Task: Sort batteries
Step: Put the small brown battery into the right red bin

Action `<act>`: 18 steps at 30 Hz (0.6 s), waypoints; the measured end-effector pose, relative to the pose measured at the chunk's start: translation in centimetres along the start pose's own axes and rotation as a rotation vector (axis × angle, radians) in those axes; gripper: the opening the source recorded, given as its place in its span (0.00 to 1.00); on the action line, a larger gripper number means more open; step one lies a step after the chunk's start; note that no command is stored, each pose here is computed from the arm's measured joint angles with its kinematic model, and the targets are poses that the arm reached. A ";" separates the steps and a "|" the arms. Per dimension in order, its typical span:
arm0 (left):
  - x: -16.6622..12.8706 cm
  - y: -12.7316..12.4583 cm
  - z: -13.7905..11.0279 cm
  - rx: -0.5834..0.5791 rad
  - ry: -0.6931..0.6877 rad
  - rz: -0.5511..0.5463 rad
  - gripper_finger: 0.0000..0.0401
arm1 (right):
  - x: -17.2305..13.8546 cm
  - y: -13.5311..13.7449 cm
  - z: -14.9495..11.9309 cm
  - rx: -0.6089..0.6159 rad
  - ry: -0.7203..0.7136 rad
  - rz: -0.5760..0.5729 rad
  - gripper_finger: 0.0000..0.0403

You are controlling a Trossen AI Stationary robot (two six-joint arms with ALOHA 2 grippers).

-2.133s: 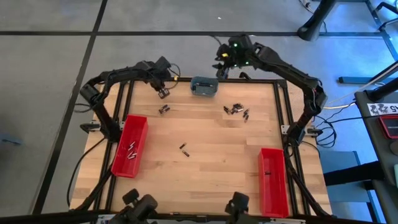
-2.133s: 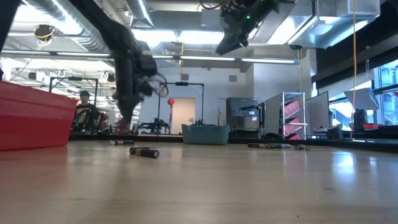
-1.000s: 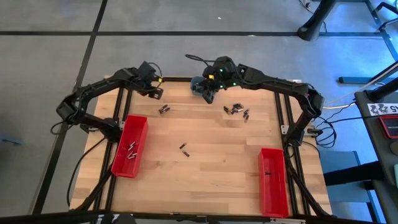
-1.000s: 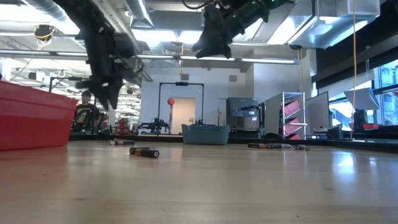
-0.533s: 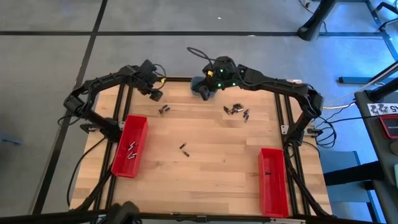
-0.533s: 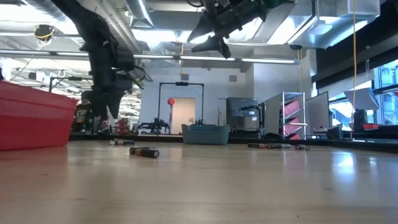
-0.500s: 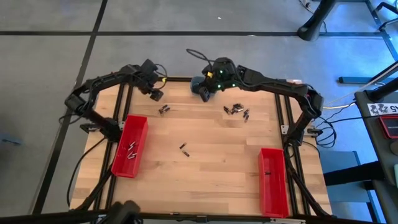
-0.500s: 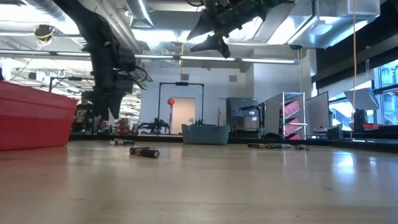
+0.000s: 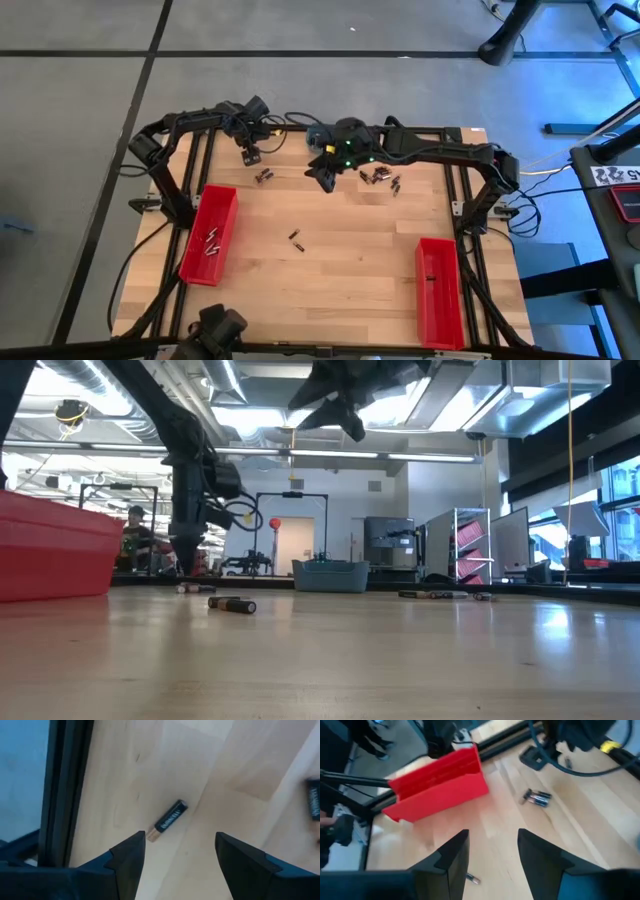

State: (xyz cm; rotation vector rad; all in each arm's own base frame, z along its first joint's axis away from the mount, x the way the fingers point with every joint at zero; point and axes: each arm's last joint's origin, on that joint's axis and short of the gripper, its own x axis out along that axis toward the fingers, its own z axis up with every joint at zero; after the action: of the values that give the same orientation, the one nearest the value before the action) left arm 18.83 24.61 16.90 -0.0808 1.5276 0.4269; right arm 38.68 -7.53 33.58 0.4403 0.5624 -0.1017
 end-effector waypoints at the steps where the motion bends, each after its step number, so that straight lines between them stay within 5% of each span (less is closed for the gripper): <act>1: 0.2 0.1 0.0 0.019 0.006 0.002 0.57 | 0.0 0.0 -0.1 0.002 0.007 -0.007 0.42; 10: 2.3 0.4 0.6 0.117 0.014 0.012 0.47 | -0.2 -1.1 -0.3 -0.042 0.055 -0.053 0.42; 18: 3.2 -0.2 0.7 0.115 0.053 -0.032 0.13 | -1.8 -3.2 0.1 0.000 0.083 -0.100 0.42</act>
State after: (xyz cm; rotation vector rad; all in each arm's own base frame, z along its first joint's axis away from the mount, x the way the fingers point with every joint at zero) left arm 19.52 25.40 13.76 -0.0273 1.5981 0.3126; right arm 36.49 -10.52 33.39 0.4176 0.6661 -0.1801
